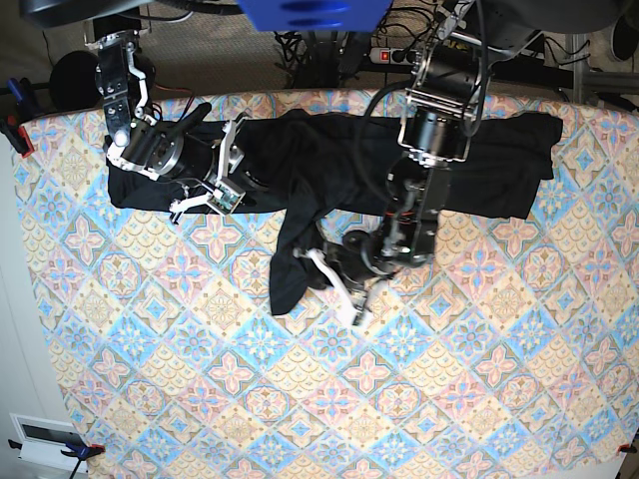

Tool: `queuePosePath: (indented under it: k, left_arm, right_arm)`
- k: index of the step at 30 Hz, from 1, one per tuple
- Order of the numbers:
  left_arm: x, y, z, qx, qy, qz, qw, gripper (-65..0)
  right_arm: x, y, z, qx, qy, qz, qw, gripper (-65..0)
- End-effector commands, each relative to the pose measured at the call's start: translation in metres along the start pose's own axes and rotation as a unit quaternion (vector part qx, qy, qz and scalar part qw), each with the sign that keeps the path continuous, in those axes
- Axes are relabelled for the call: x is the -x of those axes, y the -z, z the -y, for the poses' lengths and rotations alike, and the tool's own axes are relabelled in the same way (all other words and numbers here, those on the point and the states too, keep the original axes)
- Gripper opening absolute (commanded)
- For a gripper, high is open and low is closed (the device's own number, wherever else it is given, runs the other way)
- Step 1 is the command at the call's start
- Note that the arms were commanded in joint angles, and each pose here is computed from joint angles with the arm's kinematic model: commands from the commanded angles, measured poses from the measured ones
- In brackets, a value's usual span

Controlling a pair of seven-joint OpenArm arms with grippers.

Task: Layout the t-shirt on the table in an organized manner, then fold the t-shirt properly
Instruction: 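Move the left gripper to the hanging fabric and grasp it, then fold the held fabric with the left gripper onto the strip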

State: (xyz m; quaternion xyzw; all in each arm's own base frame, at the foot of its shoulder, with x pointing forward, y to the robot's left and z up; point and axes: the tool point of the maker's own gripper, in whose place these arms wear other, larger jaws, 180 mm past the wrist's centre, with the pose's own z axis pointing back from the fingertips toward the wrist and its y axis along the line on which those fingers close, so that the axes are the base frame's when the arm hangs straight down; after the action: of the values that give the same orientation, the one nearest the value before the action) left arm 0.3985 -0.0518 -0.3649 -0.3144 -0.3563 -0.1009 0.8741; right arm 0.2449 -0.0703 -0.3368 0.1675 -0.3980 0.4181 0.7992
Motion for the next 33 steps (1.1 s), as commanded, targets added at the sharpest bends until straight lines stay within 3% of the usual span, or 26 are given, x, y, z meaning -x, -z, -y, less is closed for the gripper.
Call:
queuePosePath:
  k: [1,11,15,22,28,33]
  left_arm:
    - [-0.027,-0.011,0.007,0.015,0.007,0.041,0.999,-65.0]
    - [-0.056,-0.128,-0.012,-0.018,0.04,0.142,0.989,-65.0]
    - [-0.044,-0.153,-0.022,-0.039,0.047,0.148,0.987,-65.0]
    - [-0.016,-0.103,-0.058,-0.043,-0.039,0.084,0.995,-62.9]
    - [-0.007,-0.047,-0.074,-0.03,-0.122,0.056,0.99,-48.3]
    - [0.001,-0.016,-0.059,-0.01,-0.163,0.041,0.986,-38.7]
  right_arm:
    - [-0.012,-0.004,0.004,0.003,-0.007,0.023,0.9997,-47.5]
    - [-0.012,-0.004,0.003,0.003,-0.006,0.023,0.9997,-47.5]
    - [-0.013,-0.003,0.002,0.001,-0.007,0.023,0.9997,-47.5]
    - [-0.012,-0.002,0.001,-0.001,-0.006,0.023,0.9997,-47.5]
    - [-0.011,-0.003,0.001,0.0,-0.006,0.022,0.9998,-47.5]
    - [-0.011,-0.003,0.001,0.0,-0.006,0.022,0.9998,-47.5]
